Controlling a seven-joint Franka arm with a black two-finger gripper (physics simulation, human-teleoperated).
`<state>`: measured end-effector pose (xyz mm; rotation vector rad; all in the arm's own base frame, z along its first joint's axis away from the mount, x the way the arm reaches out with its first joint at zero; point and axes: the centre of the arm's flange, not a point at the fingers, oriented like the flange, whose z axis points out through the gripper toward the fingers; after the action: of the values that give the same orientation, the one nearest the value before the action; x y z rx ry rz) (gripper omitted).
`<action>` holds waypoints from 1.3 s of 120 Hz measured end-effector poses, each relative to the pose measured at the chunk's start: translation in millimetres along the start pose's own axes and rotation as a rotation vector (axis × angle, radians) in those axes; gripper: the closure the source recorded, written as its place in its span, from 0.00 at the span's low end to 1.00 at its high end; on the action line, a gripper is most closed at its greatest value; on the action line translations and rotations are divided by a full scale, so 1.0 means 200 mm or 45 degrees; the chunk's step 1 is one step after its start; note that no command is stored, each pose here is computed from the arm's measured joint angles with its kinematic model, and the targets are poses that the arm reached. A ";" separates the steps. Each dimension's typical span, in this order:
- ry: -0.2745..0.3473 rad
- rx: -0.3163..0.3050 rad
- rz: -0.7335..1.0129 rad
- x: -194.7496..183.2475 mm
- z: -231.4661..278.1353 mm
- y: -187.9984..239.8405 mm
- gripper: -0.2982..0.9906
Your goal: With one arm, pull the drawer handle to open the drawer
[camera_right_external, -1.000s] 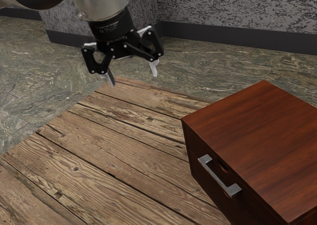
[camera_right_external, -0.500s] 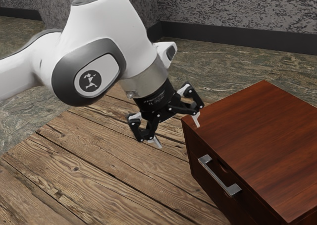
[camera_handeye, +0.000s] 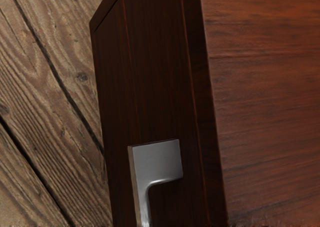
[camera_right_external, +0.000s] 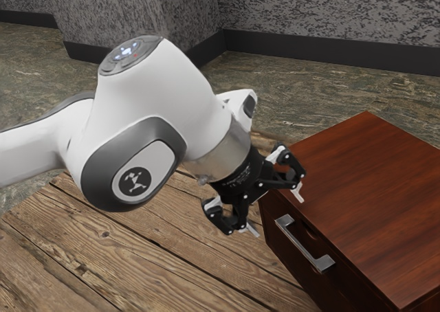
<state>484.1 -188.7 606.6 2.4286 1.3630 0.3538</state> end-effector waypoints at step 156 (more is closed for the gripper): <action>-0.016 -0.062 -0.119 -0.14 0.22 -0.15 0.48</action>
<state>462.8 -205.3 553.2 2.3151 1.4397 0.3435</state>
